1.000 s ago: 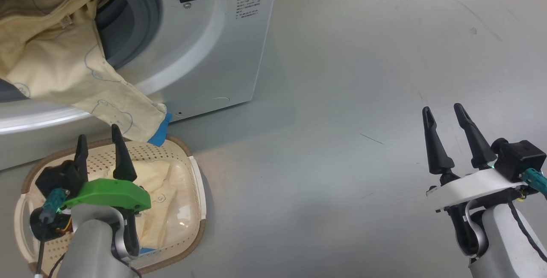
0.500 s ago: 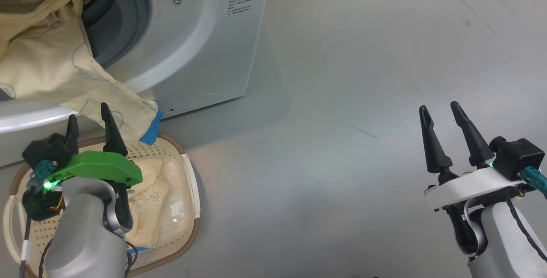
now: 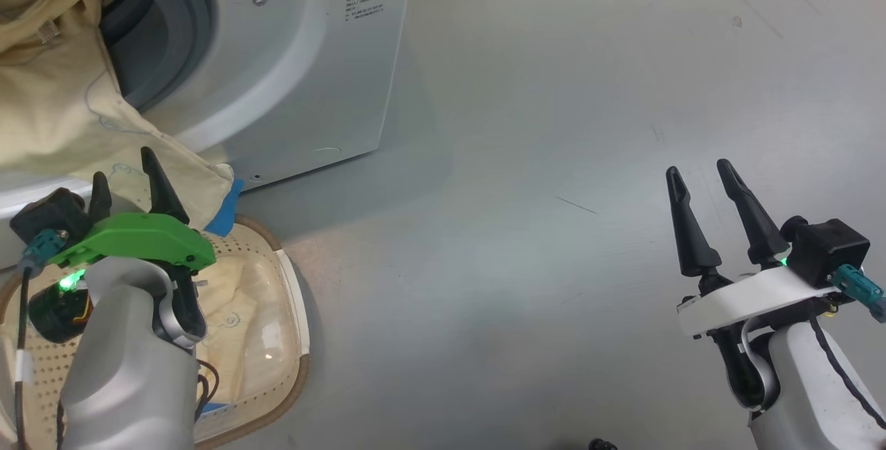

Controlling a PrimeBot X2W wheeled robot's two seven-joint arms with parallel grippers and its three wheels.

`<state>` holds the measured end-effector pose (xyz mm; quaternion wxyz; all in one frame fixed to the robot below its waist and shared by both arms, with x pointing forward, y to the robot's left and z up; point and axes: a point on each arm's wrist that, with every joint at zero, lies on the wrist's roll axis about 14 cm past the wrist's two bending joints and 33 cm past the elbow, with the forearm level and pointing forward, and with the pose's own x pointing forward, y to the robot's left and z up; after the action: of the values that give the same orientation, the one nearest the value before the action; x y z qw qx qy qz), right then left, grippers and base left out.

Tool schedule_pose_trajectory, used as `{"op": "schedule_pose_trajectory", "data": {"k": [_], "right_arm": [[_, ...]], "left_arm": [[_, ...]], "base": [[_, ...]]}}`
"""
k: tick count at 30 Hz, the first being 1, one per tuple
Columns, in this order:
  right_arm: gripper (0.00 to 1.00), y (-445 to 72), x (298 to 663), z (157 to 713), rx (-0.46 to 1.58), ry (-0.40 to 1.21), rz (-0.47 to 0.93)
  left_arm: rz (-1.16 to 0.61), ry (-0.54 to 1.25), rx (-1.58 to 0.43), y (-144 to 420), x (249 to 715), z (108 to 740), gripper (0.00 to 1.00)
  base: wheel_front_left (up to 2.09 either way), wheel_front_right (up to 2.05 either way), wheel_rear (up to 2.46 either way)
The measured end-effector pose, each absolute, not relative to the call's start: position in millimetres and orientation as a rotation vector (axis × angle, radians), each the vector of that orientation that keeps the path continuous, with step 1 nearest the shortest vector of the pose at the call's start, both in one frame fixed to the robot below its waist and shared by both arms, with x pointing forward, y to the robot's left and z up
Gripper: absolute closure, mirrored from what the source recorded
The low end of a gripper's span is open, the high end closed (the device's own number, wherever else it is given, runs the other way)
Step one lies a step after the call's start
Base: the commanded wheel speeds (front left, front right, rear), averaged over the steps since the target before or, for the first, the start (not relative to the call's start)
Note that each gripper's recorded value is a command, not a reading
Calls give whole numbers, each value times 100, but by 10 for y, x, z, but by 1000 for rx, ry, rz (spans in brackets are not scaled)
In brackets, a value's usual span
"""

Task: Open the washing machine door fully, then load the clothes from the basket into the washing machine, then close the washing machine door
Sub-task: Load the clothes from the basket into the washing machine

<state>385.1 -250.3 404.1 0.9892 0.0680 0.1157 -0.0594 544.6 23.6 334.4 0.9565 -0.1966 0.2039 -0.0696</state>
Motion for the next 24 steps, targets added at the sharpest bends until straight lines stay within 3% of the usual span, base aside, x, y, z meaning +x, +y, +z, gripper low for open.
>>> {"op": "schedule_pose_trajectory", "data": {"k": [17,20,24], "right_arm": [[0,-2542,3798,3997,133,252,-137],[0,-2552,3800,3995,131,253,-139],[0,-2564,3797,3981,129,258,-143]], "left_arm": [[-115,424,-438,238,5682,3268,0],[-112,429,-438,236,5683,3237,36],[-114,435,-440,212,5692,3208,40]], "base": [[0,0,0],[0,0,0],[0,0,0]]}}
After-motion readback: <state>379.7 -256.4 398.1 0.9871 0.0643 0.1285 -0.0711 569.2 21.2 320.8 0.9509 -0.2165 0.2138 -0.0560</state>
